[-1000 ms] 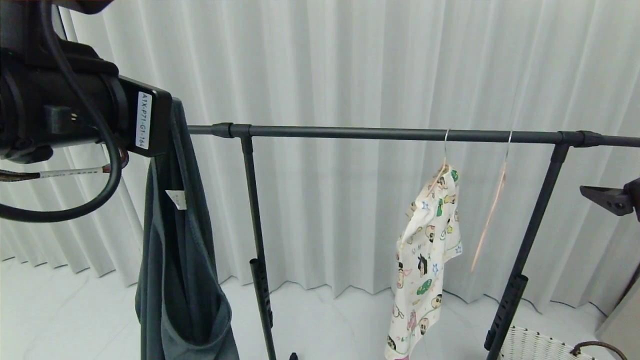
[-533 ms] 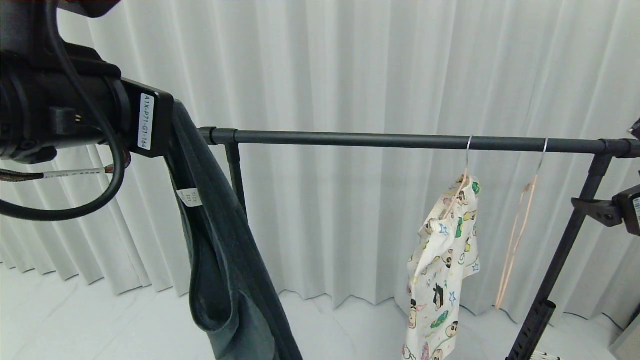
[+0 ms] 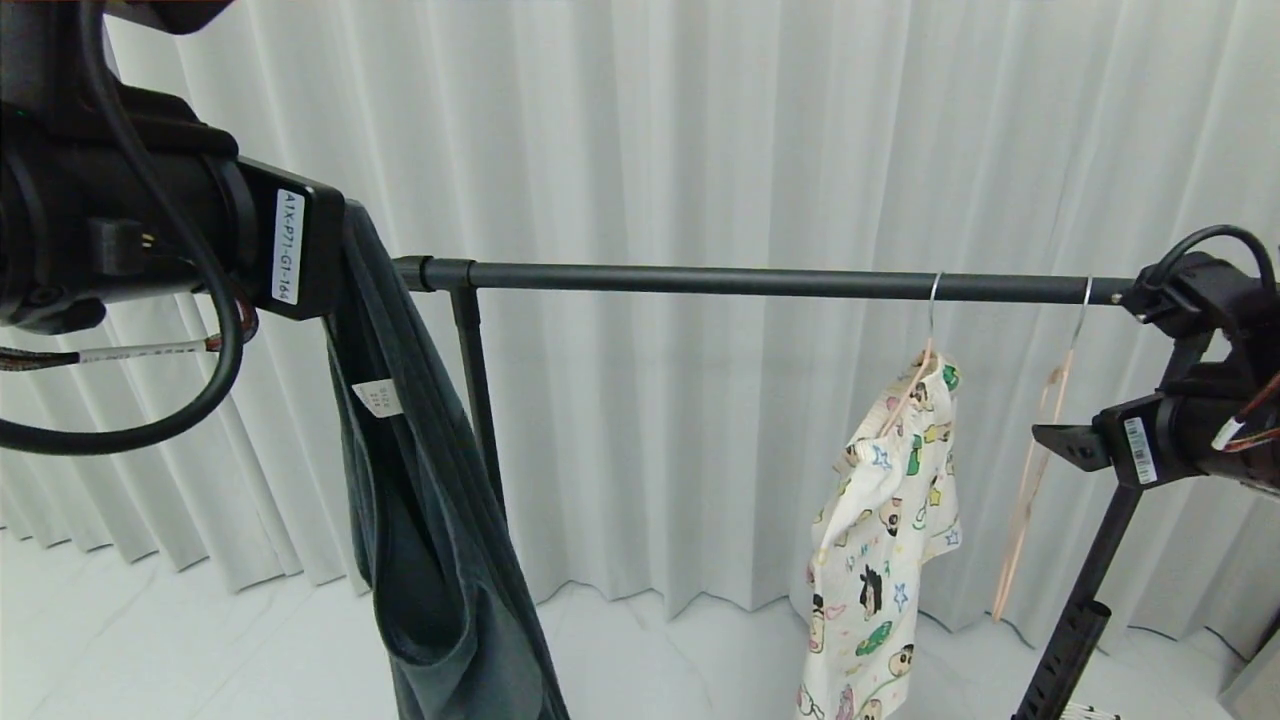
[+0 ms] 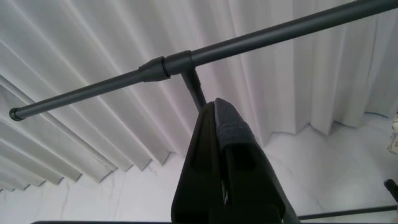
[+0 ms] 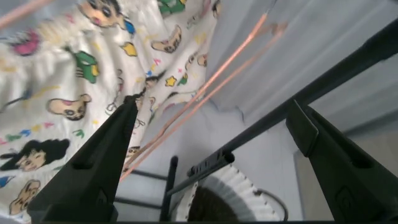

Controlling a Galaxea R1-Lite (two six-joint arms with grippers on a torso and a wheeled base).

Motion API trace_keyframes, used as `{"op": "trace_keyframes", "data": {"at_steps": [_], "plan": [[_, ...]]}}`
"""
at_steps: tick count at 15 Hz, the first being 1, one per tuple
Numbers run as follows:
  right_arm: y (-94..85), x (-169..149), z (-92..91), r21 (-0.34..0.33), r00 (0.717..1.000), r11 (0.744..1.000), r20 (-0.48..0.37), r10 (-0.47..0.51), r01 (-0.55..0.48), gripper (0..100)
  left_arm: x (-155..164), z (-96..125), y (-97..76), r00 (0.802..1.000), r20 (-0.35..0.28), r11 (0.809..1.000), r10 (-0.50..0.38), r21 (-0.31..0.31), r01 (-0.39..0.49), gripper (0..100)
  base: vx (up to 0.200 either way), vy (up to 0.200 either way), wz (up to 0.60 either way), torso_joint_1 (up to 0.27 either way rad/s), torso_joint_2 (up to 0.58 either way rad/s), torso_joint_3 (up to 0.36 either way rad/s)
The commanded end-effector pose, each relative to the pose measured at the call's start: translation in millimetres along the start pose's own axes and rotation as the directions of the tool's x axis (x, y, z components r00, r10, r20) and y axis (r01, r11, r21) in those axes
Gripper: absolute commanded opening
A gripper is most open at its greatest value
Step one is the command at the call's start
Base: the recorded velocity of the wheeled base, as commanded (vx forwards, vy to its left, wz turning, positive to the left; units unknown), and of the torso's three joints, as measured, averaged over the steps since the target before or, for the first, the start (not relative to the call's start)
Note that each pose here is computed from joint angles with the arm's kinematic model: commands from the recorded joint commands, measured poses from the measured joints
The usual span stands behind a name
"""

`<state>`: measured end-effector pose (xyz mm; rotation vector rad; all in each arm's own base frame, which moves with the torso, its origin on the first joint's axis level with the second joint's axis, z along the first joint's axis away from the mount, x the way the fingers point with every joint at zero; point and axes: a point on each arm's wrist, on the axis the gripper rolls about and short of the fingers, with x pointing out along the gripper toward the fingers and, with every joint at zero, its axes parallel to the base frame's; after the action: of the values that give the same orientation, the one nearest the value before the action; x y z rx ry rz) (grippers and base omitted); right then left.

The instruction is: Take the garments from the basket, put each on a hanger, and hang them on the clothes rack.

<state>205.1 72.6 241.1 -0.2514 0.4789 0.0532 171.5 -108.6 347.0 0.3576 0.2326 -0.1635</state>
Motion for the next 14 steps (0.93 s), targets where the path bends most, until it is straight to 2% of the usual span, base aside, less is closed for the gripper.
{"op": "trace_keyframes", "data": {"at_steps": [1, 3, 6, 14], "plan": [[6.2, 13.7, -4.0, -0.004, 0.999, 1.000, -0.047, -0.008, 0.008, 100, -0.2, 0.0, 0.2, 1.000, 0.001, 1.000, 0.001, -0.001, -0.001, 0, 0.000, 0.000, 0.00, 0.000, 0.00, 0.000], [6.0, 15.8, -14.5, 0.027, 0.994, 0.997, -0.089, -0.067, 0.070, 100, -0.6, -1.2, 0.1, 1.000, -0.002, 1.000, 0.000, 0.001, 0.000, 0, 0.000, 0.000, 0.00, 0.000, 0.00, 0.000], [3.9, 11.8, -31.3, 0.049, 0.989, 0.995, -0.127, -0.079, 0.086, 100, -2.6, -8.8, -0.4, 1.000, -0.020, 1.000, -0.003, 0.010, 0.004, 0, 0.000, 0.000, 0.00, 0.000, 0.00, 0.000], [-2.9, 12.6, -35.8, 0.074, 0.985, 0.991, -0.142, -0.103, 0.114, 100, -4.7, -11.4, 0.1, 1.000, -0.022, 1.000, -0.004, 0.013, 0.004, 0, 0.000, 0.000, 0.00, 0.000, 0.00, 0.000]]}}
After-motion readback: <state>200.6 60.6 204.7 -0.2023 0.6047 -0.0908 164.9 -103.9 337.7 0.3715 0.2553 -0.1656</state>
